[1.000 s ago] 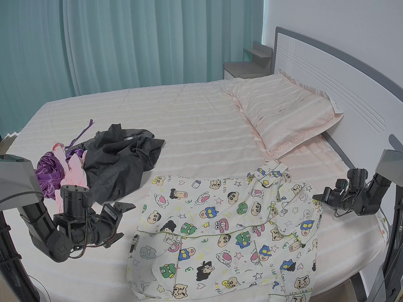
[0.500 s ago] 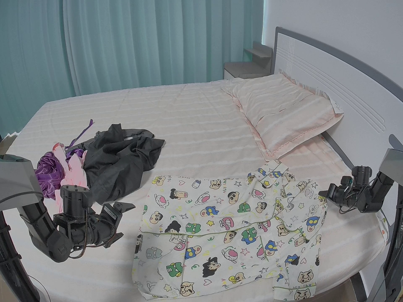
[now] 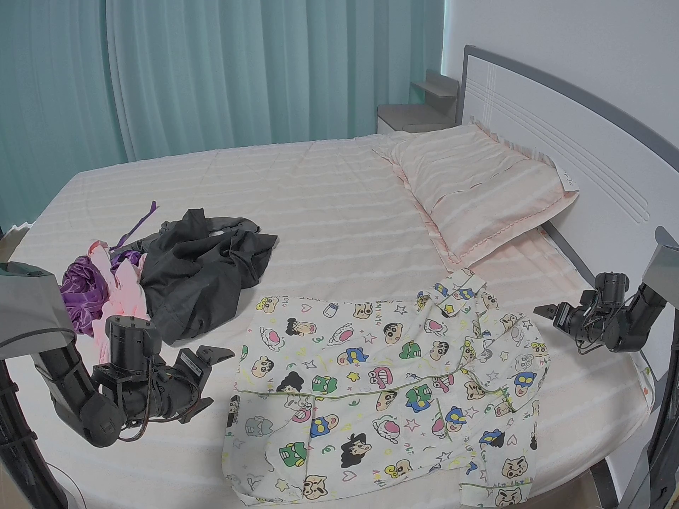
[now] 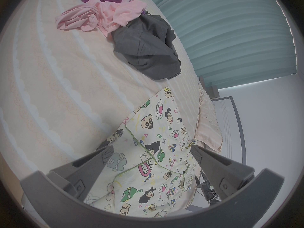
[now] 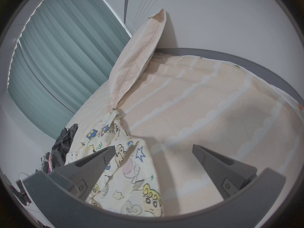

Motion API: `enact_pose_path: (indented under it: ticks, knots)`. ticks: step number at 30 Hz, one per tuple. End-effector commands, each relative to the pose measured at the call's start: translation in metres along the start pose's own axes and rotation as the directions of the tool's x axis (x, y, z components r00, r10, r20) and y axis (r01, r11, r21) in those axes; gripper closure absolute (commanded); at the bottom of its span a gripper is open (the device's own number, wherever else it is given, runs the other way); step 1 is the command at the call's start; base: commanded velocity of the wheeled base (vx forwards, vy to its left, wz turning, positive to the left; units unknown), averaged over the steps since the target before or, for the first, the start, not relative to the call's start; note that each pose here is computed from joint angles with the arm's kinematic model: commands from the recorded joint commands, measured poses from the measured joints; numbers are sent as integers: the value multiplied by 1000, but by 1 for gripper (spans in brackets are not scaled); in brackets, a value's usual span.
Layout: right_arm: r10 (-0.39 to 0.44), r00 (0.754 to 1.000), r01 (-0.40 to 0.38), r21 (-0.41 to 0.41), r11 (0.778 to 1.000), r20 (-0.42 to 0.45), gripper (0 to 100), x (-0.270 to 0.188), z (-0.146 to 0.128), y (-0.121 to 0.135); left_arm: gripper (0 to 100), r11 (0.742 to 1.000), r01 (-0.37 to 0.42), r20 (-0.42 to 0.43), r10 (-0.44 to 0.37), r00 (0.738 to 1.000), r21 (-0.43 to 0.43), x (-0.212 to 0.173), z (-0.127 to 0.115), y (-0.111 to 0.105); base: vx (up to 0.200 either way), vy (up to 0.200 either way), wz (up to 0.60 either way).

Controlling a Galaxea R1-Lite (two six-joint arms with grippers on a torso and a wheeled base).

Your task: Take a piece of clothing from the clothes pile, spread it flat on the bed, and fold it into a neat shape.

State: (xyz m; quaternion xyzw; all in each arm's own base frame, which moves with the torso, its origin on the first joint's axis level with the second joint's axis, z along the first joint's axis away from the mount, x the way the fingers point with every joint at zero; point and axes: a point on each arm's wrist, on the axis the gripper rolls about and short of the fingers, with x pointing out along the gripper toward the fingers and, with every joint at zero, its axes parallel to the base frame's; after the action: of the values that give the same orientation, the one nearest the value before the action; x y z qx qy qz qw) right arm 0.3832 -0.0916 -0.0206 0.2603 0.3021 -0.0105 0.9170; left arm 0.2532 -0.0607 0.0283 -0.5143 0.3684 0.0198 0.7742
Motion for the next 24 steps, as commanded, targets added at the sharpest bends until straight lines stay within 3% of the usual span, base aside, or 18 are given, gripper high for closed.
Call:
enact_pose_path:
  ticks: [1,4,5,7,8,10,11,17,24]
  knots:
    - [26,999,-26,24,999,38,0,-25,10,23,0,1000,5,-11,-5,1000,6,-3,-4,-1,0,0,0]
    - [57,997,-61,65,996,59,0,-45,14,42,0,1000,7,-29,-7,1000,11,-6,-8,-1,0,0,0]
    - [86,994,-92,90,992,64,0,-61,12,60,0,1000,12,-39,-11,999,18,-6,-11,-2,0,0,0]
    - [86,994,-92,90,992,64,0,-61,12,60,0,1000,12,-39,-11,999,18,-6,-11,-2,0,0,0]
    - [100,994,-104,115,988,40,0,-82,-5,85,0,1000,9,-52,-8,999,24,-6,-15,-2,0,0,0]
    - [95,995,-98,129,987,31,0,-86,-11,91,0,1000,7,-55,-5,998,23,-6,-16,-2,-200,0,0]
    - [90,996,-89,177,980,4,0,-92,-26,102,0,1000,3,-63,-2,998,12,-7,-18,-1,-200,0,0]
    - [109,994,-100,289,952,-14,0,-102,-66,122,0,1000,0,-92,2,996,20,-7,-27,-1,-200,0,0]
    - [191,981,-168,395,903,-20,0,-106,-98,132,0,996,27,-150,-14,989,86,6,-47,-12,0,0,0]
